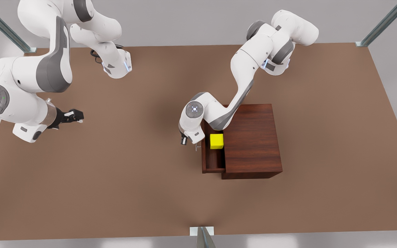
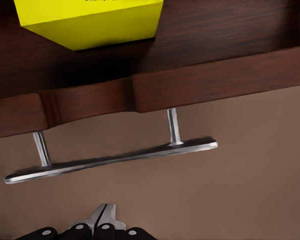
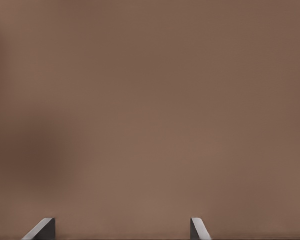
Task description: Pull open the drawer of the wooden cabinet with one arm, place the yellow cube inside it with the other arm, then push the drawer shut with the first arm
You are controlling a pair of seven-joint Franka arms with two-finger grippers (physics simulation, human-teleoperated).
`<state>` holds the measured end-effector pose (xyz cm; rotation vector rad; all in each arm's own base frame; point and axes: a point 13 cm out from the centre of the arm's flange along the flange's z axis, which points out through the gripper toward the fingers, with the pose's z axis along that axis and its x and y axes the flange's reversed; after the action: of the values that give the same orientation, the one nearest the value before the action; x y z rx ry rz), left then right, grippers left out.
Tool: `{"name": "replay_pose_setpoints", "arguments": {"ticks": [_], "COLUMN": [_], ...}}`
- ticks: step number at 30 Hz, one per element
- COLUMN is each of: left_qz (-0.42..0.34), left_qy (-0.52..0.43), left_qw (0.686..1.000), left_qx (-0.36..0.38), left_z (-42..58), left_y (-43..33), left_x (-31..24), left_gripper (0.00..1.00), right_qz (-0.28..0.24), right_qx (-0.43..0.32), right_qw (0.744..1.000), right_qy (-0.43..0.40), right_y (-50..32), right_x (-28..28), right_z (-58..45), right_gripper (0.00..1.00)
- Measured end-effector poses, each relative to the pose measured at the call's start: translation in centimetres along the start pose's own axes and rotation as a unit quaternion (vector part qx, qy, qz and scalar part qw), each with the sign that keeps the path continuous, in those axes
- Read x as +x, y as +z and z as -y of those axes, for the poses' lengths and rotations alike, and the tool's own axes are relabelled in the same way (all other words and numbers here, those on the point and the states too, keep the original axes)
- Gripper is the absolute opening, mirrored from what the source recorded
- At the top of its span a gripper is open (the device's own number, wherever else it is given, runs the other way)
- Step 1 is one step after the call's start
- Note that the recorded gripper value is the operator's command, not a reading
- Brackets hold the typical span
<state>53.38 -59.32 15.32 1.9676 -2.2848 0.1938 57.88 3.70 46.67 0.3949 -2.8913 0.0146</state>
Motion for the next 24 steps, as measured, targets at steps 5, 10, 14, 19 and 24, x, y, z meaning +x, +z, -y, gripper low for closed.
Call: {"name": "replay_pose_setpoints", "arguments": {"ticks": [5,10,14,19,24], "left_qz": [0.018,0.031,0.030,0.034,0.039], "left_qy": [-0.061,-0.110,-0.136,-0.165,-0.190], "left_qw": [0.998,0.992,0.989,0.984,0.979], "left_qx": [-0.025,-0.045,-0.054,-0.057,-0.070], "left_z": [-0.9,-0.9,-0.7,0.0,0.4], "left_y": [1.4,1.2,0.6,0.2,-0.1], "left_x": [-1.3,-3.1,-3.9,-5.4,-7.4], "left_gripper": [0.21,0.21,0.21,0.21,0.21], "right_qz": [-0.006,-0.009,-0.012,-0.013,-0.012], "right_qx": [-0.002,-0.003,-0.003,-0.003,-0.003], "right_qw": [1.000,0.999,0.999,0.999,0.998], "right_qy": [0.018,0.031,0.039,0.047,0.053], "right_y": [0.5,0.8,1.0,1.2,1.2], "right_x": [0.1,0.2,0.2,0.2,0.2], "right_z": [-0.1,-0.1,-0.1,-0.1,-0.1], "right_gripper": [1.00,1.00,1.00,1.00,1.00]}}
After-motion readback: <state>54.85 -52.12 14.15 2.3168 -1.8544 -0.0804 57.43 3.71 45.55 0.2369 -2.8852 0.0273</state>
